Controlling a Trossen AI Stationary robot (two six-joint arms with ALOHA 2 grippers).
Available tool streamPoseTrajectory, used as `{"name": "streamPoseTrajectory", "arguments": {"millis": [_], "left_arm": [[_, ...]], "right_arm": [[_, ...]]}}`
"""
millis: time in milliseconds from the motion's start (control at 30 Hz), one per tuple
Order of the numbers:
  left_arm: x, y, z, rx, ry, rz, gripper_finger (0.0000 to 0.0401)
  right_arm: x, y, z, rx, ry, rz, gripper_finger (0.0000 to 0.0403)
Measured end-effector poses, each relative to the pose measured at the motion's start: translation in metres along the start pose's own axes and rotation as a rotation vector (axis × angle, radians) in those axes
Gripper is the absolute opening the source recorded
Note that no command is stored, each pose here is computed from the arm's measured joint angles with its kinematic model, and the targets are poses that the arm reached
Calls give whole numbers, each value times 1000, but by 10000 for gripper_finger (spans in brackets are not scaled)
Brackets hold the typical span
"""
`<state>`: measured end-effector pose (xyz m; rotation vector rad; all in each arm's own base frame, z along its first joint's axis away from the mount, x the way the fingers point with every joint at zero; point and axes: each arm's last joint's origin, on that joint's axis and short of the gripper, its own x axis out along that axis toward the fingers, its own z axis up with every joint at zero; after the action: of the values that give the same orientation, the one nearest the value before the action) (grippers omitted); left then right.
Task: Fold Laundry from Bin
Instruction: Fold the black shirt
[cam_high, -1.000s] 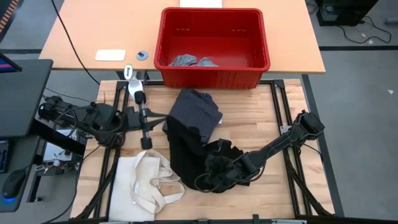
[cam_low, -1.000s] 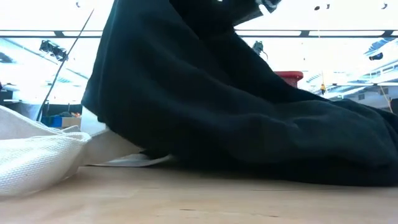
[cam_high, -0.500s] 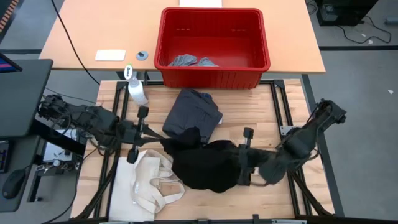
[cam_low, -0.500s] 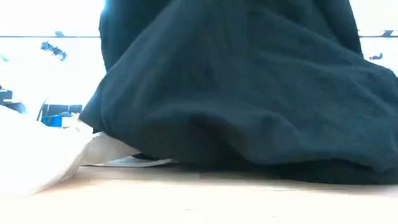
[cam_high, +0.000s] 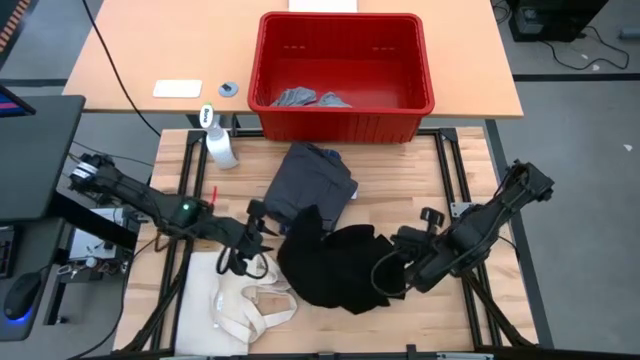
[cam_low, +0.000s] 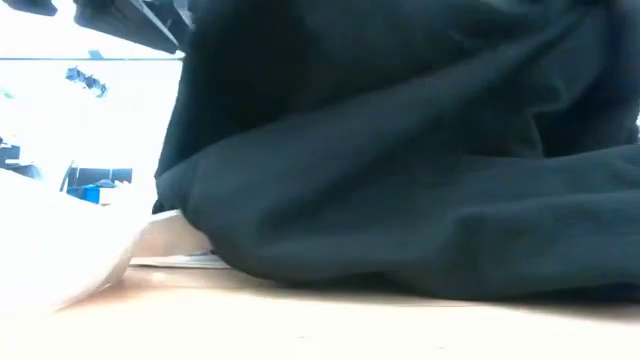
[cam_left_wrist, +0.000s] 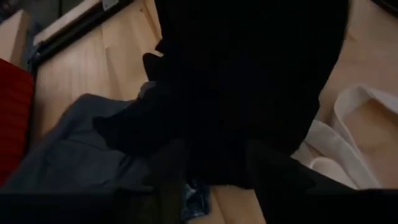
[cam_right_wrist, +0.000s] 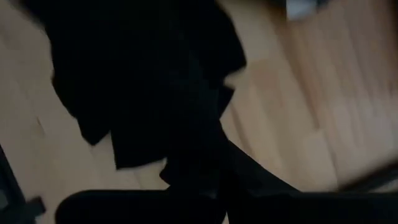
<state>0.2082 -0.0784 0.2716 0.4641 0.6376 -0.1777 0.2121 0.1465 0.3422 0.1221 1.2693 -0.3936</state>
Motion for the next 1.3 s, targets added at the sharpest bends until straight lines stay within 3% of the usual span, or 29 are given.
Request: {"name": "streamPoseTrajectory", "arguments": {"millis": [200, 367, 633, 833, 1133, 1300], "left_arm": [[19, -6, 6, -187, -20, -23, 207], [42, -27, 3, -147, 54, -100, 217], [88, -58, 14, -20, -60, -96, 222], [112, -70, 3, 94, -11, -103, 222], [108, -101, -1, 394, 18, -89, 222], [100, -113, -3, 512, 68, 28, 221]], "right_arm": [[8, 14, -6, 37, 64, -9, 13], [7, 15, -7, 73, 25, -37, 14], [7, 13, -5, 74, -28, -66, 15], [7, 13, -5, 75, -42, -72, 16], [7, 12, -4, 72, -59, -86, 16], [7, 12, -4, 72, -64, -89, 16]]}}
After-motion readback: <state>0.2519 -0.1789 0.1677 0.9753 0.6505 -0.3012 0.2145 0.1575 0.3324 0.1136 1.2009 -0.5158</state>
